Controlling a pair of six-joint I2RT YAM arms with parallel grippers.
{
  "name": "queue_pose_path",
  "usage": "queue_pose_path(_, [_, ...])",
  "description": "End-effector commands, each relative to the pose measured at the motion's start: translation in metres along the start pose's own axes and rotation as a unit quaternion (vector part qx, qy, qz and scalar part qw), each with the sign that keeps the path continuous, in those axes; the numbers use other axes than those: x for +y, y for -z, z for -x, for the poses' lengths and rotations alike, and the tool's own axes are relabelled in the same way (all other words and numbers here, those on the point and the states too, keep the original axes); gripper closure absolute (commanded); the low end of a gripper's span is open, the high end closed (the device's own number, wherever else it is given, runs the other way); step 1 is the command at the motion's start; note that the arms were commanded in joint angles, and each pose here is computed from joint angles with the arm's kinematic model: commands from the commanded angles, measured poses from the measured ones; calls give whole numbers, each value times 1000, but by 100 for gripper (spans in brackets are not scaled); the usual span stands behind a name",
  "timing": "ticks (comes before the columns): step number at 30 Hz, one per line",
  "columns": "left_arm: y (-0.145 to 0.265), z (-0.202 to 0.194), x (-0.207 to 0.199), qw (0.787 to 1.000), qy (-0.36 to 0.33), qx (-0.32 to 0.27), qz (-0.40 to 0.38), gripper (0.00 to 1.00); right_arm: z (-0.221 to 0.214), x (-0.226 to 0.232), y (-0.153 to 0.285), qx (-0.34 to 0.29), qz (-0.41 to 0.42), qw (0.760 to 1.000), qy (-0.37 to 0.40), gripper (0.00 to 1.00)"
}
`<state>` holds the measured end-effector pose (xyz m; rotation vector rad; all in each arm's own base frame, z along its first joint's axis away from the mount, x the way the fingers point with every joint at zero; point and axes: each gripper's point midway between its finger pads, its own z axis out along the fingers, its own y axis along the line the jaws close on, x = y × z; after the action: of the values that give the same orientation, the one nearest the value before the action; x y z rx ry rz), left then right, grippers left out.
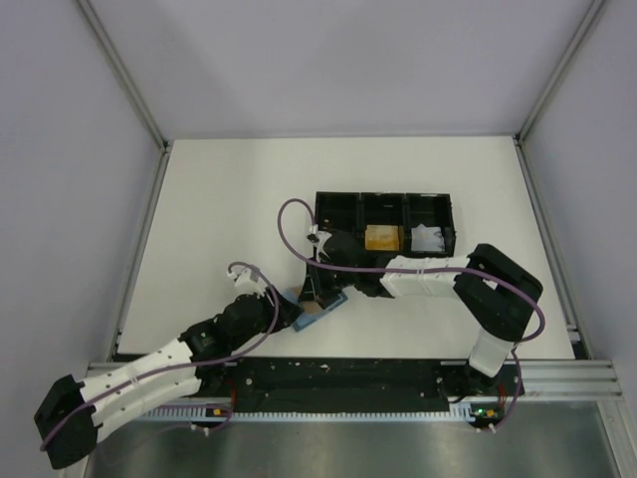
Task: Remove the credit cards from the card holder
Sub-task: Open the card holder at the center of the board.
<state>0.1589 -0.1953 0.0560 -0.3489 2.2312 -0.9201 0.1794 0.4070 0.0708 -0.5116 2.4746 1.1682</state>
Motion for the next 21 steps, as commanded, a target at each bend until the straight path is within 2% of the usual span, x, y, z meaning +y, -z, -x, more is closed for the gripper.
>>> queue_pose_path(1, [0, 7, -18, 1000, -1, -7, -26, 50, 14, 16, -3, -18, 15, 1000, 17, 82])
queue_pose_path(3, [0, 7, -15, 1000, -2, -7, -19, 59, 14, 15, -3, -18, 10, 1000, 18, 82])
queue_pose_path(8, [-1, 7, -8, 1000, -5, -7, -2, 71, 17, 8, 1, -24, -13, 999, 26, 82])
queue_pose_path(11, [-2, 6, -6, 1000, -7, -4, 7, 72, 18, 1, 4, -27, -32, 998, 38, 79])
queue_pose_path(13, [-2, 7, -9, 1000, -11, -4, 6, 68, 18, -8, 7, -30, -55, 997, 51, 76])
queue_pose_path(16, [-4, 9, -4, 1000, -18, -9, 20, 67, 21, -12, 11, -35, -67, 995, 70, 71])
queue_pose_path(21, [-8, 10, 11, 998, -19, -17, 58, 79, 15, -20, 16, -22, -83, 991, 102, 65])
